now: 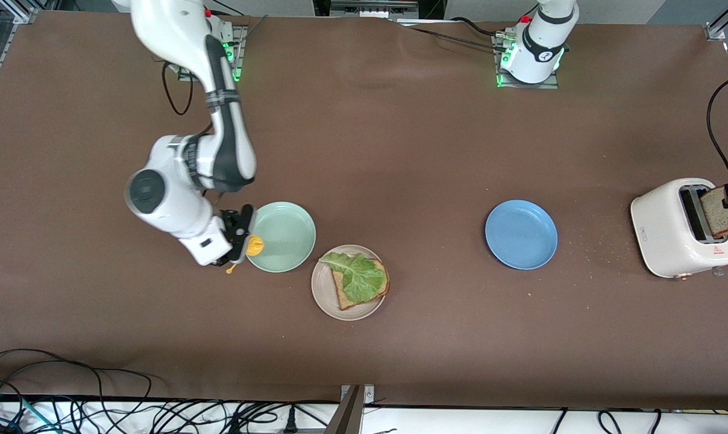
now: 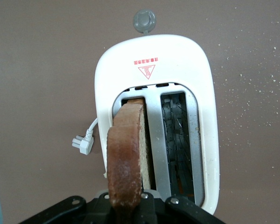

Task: Make sandwich on beige plate with both arms
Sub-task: 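Lift the yellow bottle and carry it over the mint-green plate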

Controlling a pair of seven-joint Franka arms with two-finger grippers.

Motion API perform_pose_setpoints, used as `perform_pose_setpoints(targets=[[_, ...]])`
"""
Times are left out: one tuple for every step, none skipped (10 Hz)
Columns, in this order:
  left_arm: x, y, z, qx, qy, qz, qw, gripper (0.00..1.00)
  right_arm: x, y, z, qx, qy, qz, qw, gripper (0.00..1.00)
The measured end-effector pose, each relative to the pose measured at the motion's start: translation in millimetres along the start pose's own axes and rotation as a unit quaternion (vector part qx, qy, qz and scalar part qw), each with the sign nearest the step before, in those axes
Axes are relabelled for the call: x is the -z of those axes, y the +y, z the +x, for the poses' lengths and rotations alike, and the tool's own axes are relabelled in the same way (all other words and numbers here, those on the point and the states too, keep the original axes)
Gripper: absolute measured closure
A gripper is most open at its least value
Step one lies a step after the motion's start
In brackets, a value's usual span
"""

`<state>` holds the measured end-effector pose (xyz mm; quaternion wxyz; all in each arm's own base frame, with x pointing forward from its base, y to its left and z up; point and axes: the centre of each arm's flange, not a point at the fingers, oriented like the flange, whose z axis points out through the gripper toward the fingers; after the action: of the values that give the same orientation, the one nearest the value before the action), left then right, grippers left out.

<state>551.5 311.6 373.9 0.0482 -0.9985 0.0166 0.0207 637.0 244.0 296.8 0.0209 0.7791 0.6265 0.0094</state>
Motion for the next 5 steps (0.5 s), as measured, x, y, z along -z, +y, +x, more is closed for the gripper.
perform_pose_setpoints(targets=[[2, 0, 1, 0.002, 0.000, -0.002, 1.000, 0.91, -1, -20, 29, -0.013, -0.042, -0.019, 0.999, 0.82], [7, 1, 2, 0.011, 0.001, -0.017, 1.000, 0.91, -7, -43, 58, -0.026, -0.077, -0.041, 0.996, 0.82], [19, 2, 5, 0.026, 0.003, -0.046, 0.999, 0.91, -18, -63, 83, -0.036, -0.106, -0.062, 0.992, 0.82], [33, 2, 8, 0.035, 0.005, -0.067, 0.997, 0.91, -31, -79, 104, -0.042, -0.131, -0.085, 0.987, 0.82], [48, 1, 11, 0.040, 0.006, -0.076, 0.996, 0.91, -43, -89, 119, -0.048, -0.154, -0.108, 0.981, 0.82]])
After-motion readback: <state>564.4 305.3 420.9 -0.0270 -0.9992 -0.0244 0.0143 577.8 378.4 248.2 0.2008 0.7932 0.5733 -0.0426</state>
